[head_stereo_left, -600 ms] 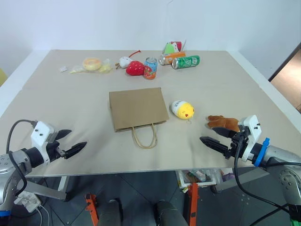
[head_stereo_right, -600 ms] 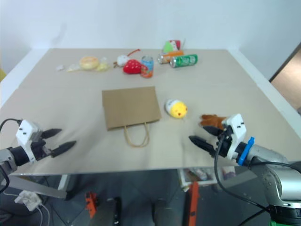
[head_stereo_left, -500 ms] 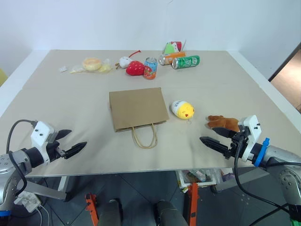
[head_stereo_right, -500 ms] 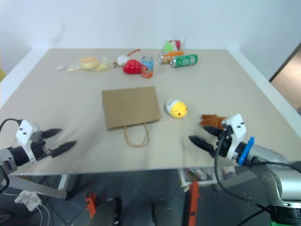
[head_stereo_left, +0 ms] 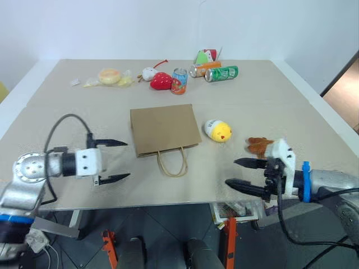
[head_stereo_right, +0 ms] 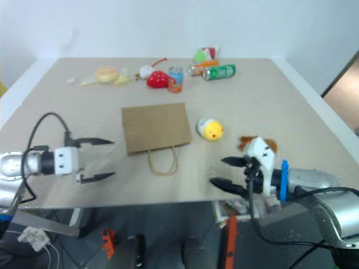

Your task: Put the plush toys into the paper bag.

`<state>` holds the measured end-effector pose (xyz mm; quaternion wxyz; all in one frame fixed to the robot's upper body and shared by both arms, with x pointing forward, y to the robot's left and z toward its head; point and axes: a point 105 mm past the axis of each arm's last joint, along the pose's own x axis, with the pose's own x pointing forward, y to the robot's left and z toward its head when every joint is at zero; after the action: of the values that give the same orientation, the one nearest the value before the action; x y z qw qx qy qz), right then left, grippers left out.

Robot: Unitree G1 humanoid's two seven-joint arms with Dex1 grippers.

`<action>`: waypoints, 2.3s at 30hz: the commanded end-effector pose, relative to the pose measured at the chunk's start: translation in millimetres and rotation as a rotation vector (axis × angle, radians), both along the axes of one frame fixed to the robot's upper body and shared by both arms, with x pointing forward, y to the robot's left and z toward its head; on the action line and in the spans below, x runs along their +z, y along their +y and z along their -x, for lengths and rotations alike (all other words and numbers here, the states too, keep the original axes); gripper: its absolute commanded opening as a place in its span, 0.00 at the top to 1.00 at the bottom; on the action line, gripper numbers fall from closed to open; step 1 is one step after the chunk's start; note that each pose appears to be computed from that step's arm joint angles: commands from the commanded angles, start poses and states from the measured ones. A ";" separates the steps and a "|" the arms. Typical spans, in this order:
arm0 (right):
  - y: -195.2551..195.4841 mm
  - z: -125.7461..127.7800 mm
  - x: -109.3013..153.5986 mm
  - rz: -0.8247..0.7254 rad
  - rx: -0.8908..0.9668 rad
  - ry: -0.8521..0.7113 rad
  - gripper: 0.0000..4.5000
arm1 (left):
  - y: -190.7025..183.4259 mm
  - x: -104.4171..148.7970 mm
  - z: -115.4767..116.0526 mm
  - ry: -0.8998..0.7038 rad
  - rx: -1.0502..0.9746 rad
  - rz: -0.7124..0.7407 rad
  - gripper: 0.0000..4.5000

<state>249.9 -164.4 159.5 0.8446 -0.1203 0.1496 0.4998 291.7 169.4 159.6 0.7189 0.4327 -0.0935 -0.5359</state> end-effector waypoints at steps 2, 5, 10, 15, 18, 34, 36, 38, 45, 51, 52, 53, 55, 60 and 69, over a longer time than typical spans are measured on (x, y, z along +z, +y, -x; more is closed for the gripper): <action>25.7 5.5 13.1 0.002 0.091 -0.059 0.05 | -31.8 -6.0 -7.1 -0.083 -0.141 -0.009 0.00; 36.2 9.7 11.5 -0.006 0.114 -0.059 0.05 | -57.6 -1.2 -11.5 -0.075 -0.208 0.053 0.00; 36.5 1.9 9.5 -0.016 0.070 -0.077 0.05 | -81.6 4.0 -16.7 -0.087 -0.295 0.071 0.00; 33.7 0.2 10.2 -0.030 0.043 -0.083 0.05 | -83.1 3.0 -22.8 -0.060 -0.311 0.060 0.00; 32.8 0.1 10.4 -0.036 0.033 -0.084 0.05 | -78.8 -8.0 -23.9 -0.040 -0.314 0.012 0.00; 32.3 -1.3 10.4 -0.045 0.019 -0.089 0.05 | -84.8 -3.7 -32.7 -0.032 -0.334 0.041 0.00; 32.2 -1.1 10.4 -0.046 0.018 -0.090 0.05 | -85.6 -2.3 -32.3 -0.019 -0.333 0.057 0.00; 32.0 -1.0 10.3 -0.046 0.016 -0.090 0.05 | -84.3 -5.5 -33.4 -0.018 -0.329 0.037 0.00; 32.5 -2.4 11.4 -0.050 0.013 -0.097 0.05 | -87.0 -11.8 -43.9 -0.023 -0.294 0.016 0.00; 32.7 -2.2 10.7 -0.051 0.007 -0.100 0.00 | -94.7 -5.4 -50.2 -0.027 -0.280 0.054 0.50; 32.9 -2.1 10.6 -0.051 0.006 -0.101 0.00 | -96.2 -5.3 -50.0 -0.020 -0.284 0.057 0.60; 33.1 -2.1 10.5 -0.052 0.006 -0.101 0.00 | -97.5 -5.3 -49.4 -0.014 -0.290 0.061 0.70; 33.0 -2.3 10.4 -0.052 0.003 -0.103 0.00 | -99.3 -4.2 -47.4 0.001 -0.302 0.078 0.96; 32.1 -2.4 10.1 -0.050 -0.003 -0.106 0.00 | -96.5 5.6 -47.2 0.051 -0.297 0.142 0.99; 35.6 -7.5 11.2 -0.059 -0.017 -0.130 0.00 | -104.2 50.8 -58.6 0.186 -0.203 0.425 0.99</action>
<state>256.0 -132.1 160.3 0.8582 -0.1165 0.1083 0.4881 350.4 70.8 177.5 0.7337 0.2385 -0.1420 -0.6202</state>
